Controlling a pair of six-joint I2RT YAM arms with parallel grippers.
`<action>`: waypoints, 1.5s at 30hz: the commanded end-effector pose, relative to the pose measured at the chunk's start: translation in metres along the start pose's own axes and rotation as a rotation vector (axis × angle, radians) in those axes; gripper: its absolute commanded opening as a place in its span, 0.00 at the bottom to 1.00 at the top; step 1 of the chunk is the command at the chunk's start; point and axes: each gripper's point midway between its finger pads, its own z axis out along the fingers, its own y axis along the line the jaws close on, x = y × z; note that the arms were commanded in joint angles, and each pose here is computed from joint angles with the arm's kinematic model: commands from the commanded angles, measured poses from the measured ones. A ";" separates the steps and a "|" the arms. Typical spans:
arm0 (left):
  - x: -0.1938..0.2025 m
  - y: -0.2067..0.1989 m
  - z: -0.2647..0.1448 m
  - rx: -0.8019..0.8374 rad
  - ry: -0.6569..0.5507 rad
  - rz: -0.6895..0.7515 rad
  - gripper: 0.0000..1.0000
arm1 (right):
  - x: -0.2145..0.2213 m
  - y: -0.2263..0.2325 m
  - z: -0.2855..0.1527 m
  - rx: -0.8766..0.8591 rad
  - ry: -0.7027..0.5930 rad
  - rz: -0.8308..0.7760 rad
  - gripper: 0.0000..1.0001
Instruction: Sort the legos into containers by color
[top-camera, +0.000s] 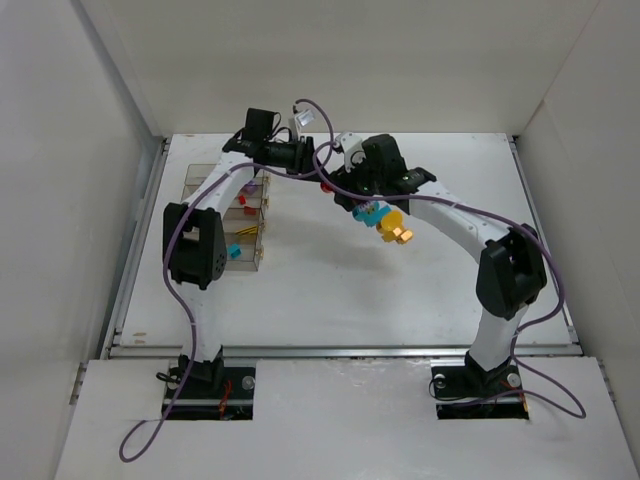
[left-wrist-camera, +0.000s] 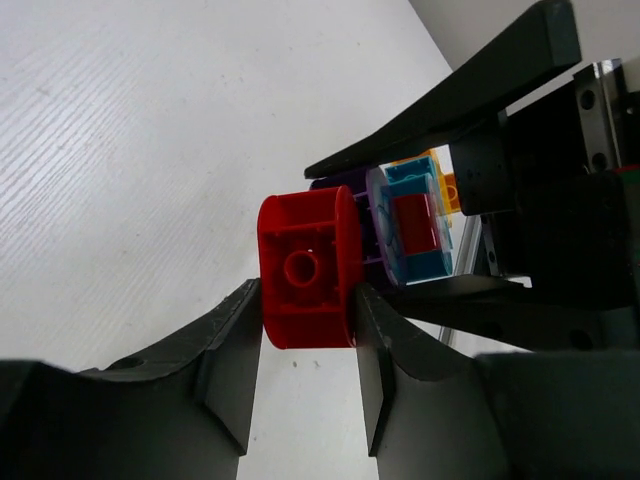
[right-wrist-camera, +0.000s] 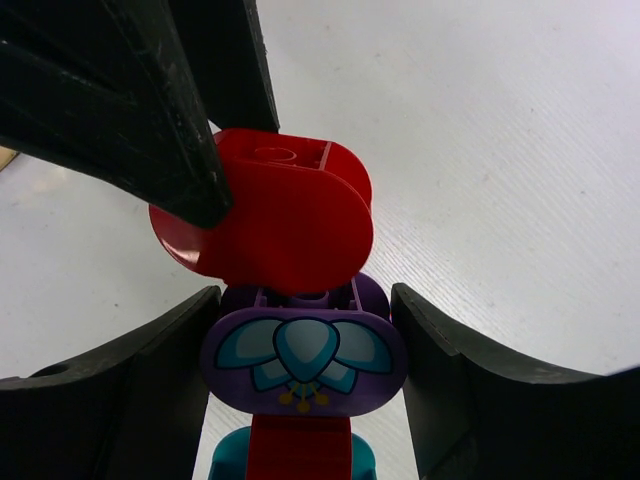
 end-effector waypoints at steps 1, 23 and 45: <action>-0.005 0.001 -0.001 -0.003 -0.004 -0.021 0.00 | -0.021 0.006 -0.003 0.001 -0.079 -0.032 0.00; -0.026 0.102 -0.194 -0.983 -0.080 0.340 0.00 | 0.019 0.005 0.014 -0.001 0.012 0.009 0.00; 0.033 0.187 -0.206 -1.054 0.187 0.411 0.00 | 0.039 0.006 0.033 -0.028 0.056 0.023 0.00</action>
